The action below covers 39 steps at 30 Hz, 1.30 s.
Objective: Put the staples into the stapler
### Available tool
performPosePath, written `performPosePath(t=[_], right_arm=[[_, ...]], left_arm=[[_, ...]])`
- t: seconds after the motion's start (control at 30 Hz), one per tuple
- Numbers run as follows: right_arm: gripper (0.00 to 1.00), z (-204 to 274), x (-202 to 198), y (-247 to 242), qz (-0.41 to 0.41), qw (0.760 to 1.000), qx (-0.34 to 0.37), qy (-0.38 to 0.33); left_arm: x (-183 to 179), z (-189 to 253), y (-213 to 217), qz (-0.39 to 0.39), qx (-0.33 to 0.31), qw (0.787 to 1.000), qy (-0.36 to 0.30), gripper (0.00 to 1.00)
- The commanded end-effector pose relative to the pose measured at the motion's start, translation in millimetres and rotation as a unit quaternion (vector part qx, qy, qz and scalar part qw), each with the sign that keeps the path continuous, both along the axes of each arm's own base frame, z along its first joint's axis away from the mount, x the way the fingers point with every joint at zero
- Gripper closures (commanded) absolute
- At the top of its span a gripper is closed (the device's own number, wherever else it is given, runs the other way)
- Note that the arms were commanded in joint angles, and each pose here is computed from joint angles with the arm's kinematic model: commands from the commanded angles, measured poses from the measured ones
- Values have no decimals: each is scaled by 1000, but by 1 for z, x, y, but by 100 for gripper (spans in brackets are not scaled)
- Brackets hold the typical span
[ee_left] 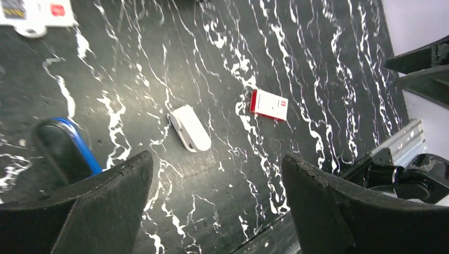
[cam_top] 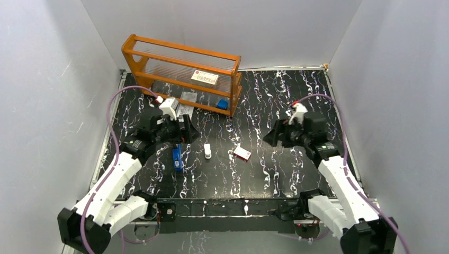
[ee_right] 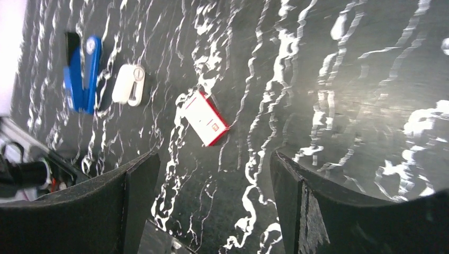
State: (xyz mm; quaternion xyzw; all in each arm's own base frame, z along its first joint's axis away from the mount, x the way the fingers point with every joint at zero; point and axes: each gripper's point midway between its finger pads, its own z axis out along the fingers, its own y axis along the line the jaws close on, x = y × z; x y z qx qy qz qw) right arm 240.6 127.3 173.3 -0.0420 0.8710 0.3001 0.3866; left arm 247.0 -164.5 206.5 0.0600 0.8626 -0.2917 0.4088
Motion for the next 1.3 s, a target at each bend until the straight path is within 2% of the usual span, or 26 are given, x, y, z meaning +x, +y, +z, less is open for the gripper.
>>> performPosePath(t=[0.0,0.2,0.37,0.53,0.63,0.73,0.97,1.03,1.17,1.27], right_arm=[[16,1,9,43,21,998,-28,-56],[20,-35,-4,109,44,993,-103,-44],[19,-59,-14,177,86,979,-174,-54],[18,-75,-14,245,115,970,-206,-55],[19,-86,-9,268,109,969,-217,-37],[21,-95,-3,273,86,967,-240,-19],[42,-110,-4,279,92,962,-259,-2],[44,-113,-6,279,95,959,-267,11],[62,-119,-9,274,82,954,-287,35],[71,-117,-13,274,82,955,-282,45]], left_arm=[[-2,-7,-20,-15,-16,999,32,13],[0,-33,-9,58,-10,995,85,15],[-5,-35,0,105,-27,989,99,17],[-8,-36,22,181,-31,977,104,18],[-12,-42,41,237,-23,965,106,19],[-17,-42,49,255,-29,961,101,19],[-25,-52,46,252,-39,960,119,19],[-28,-56,45,251,-40,959,126,19],[-32,-64,43,245,-43,959,137,19],[-34,-67,37,229,-47,961,146,18]])
